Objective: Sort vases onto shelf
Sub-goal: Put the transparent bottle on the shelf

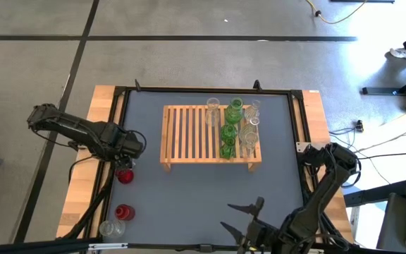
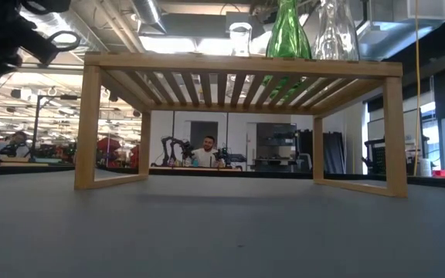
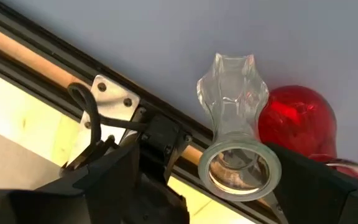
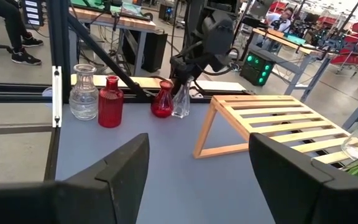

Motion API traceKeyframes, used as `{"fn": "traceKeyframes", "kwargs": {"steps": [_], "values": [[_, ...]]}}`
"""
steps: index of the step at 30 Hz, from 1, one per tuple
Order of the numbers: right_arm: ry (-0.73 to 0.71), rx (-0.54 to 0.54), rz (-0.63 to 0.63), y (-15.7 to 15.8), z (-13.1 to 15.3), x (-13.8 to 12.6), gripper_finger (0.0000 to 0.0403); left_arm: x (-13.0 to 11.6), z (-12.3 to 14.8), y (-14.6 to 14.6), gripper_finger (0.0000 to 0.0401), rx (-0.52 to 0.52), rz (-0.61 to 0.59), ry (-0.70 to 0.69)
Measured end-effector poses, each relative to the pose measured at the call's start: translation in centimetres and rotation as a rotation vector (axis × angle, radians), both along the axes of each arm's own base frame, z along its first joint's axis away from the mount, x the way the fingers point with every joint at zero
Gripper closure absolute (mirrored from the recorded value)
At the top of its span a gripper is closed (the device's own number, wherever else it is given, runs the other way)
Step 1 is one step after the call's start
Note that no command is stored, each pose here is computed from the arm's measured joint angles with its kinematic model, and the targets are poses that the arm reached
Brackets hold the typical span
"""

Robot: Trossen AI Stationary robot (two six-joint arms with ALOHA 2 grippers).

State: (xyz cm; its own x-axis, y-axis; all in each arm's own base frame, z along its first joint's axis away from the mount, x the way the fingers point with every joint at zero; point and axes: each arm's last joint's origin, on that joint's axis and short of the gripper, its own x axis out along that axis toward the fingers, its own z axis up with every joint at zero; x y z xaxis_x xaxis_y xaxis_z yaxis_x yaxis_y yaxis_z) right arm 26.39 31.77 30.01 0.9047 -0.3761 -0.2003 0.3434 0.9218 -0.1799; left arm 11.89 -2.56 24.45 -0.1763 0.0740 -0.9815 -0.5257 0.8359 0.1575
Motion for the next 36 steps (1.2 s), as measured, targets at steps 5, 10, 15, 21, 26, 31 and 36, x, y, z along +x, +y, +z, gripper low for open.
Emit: {"fn": "traceKeyframes", "kwargs": {"steps": [5,10,15,21,26,31,36], "values": [[0.015,0.01,0.004,-0.4,-0.1,0.5,0.0139,0.3,0.0,-0.1,0.0093,-0.003,0.019,-0.029],[0.046,0.033,0.034,-0.6,-0.2,1.0,0.0139,0.3,-0.1,-0.1,0.0125,-0.017,0.026,-0.027],[0.056,0.042,0.042,-0.8,-0.2,1.2,0.0139,0.5,-0.1,-0.2,0.0168,-0.026,0.015,-0.046],[0.056,0.042,0.042,-0.8,-0.2,1.2,0.0139,0.6,-0.1,-0.2,0.0225,-0.035,-0.017,-0.063],[0.058,0.039,0.043,-0.8,-0.2,1.2,0.0139,0.6,-0.1,-0.1,0.0252,-0.011,-0.039,-0.068],[0.058,0.039,0.042,-0.8,-0.2,1.2,0.0139,0.7,-0.1,-0.1,0.024,-0.009,-0.04,-0.07],[0.057,0.038,0.042,-0.8,-0.2,1.2,0.0139,0.8,-0.1,-0.1,0.0232,-0.012,-0.04,-0.08]]}}
